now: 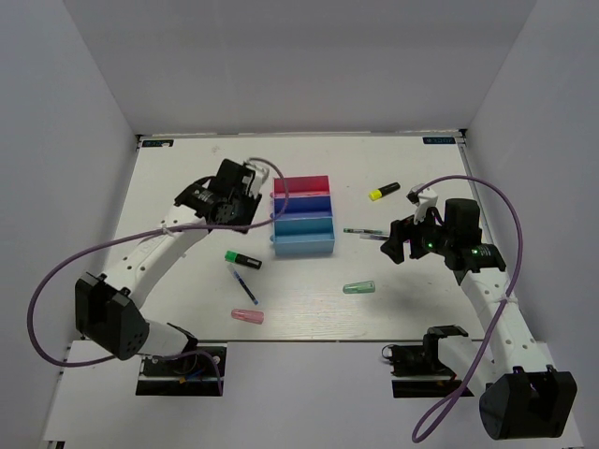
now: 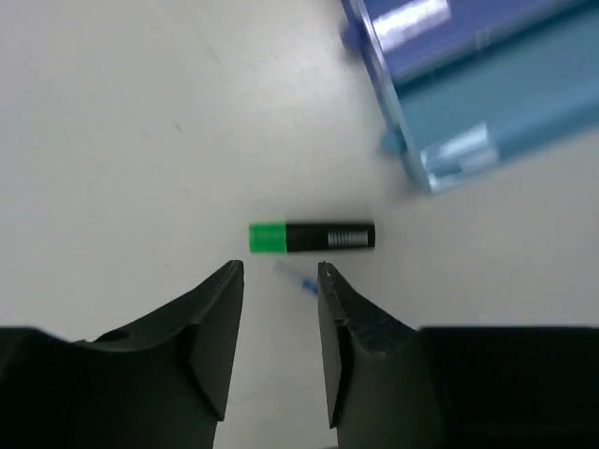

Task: Sort the stationery into containers
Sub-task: Pick up the pen from the center of the board.

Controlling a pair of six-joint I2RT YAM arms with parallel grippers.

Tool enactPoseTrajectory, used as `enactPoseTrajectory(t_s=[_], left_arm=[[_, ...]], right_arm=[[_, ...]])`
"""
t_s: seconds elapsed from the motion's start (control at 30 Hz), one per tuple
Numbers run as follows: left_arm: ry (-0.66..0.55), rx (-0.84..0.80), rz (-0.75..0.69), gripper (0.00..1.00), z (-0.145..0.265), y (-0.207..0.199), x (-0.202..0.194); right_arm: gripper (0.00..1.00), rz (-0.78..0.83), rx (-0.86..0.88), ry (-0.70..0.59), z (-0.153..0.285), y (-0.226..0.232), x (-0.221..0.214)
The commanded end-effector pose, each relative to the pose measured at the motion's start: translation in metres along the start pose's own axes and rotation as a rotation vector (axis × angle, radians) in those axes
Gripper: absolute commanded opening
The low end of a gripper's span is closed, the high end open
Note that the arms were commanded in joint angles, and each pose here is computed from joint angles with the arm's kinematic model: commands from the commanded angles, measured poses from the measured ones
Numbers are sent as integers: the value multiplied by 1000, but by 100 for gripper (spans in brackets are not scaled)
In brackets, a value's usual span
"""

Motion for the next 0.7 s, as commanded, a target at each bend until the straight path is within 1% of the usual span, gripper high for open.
enactPoseTrajectory(t_s=[0.0, 0.03, 0.07, 0.1, 0.13, 0.2, 0.23, 0.27, 0.37, 0.4, 0.43, 0.47, 0.5, 0.53, 0.57, 0.63, 0.67], left_arm=[[91, -280, -338, 47, -6, -9, -42], [46, -347, -478, 56, -6, -9, -45], [35, -383, -597, 60, -10, -8, -54], [25, -414, -649, 62, -13, -10, -60], [-30, -481, -747, 64, -15, -13, -59], [-57, -503, -804, 68, -26, -17, -65], [-98, -505, -855, 70, -30, -17, -60], [-100, -518, -866, 72, -32, -18, -59], [-24, -567, -919, 73, -50, -20, -60], [-9, -581, -934, 76, -56, -19, -62], [-6, -579, -929, 76, -59, -18, -63], [4, -613, -931, 77, -66, -20, -74], [-24, -597, -939, 77, -72, -20, -72], [-24, -586, -922, 77, -77, -16, -76], [-42, -574, -936, 78, -85, -16, -79], [-24, -564, -932, 78, -96, -13, -86], [-41, -550, -935, 78, -99, -12, -84]], right_arm=[[88, -4, 27, -31, 5, 5, 11], [88, -4, 33, -29, 5, 5, 11], [88, -9, 35, -27, 4, 6, 11], [88, -13, 37, -21, 4, 5, 10], [88, -18, 36, -18, 3, 5, 10], [88, -25, 35, -15, 2, 3, 9], [88, -27, 35, -5, 0, 2, 8], [88, -27, 37, -7, 0, 3, 8], [88, -25, 28, -1, -1, 1, 8], [88, -27, 24, 0, -1, 1, 8], [88, -27, 21, 2, -2, 0, 7], [88, -27, 16, 2, -2, -1, 8], [88, -29, 15, 3, -2, -1, 8], [88, -28, 14, 1, -2, -1, 8], [88, -31, 13, 7, -3, -2, 7], [88, -32, 15, 11, -4, -2, 7], [88, -35, 15, 15, -4, -2, 6]])
Point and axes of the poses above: each gripper's point midway between its finger pads, its own z axis back along the fingers, its own y axis along the line the jaws close on, x = y × z, the point moved 9 cm from there along z, back along the fingers, and after that the axes turned 10 degrees about -z, right-handed, at the moved point
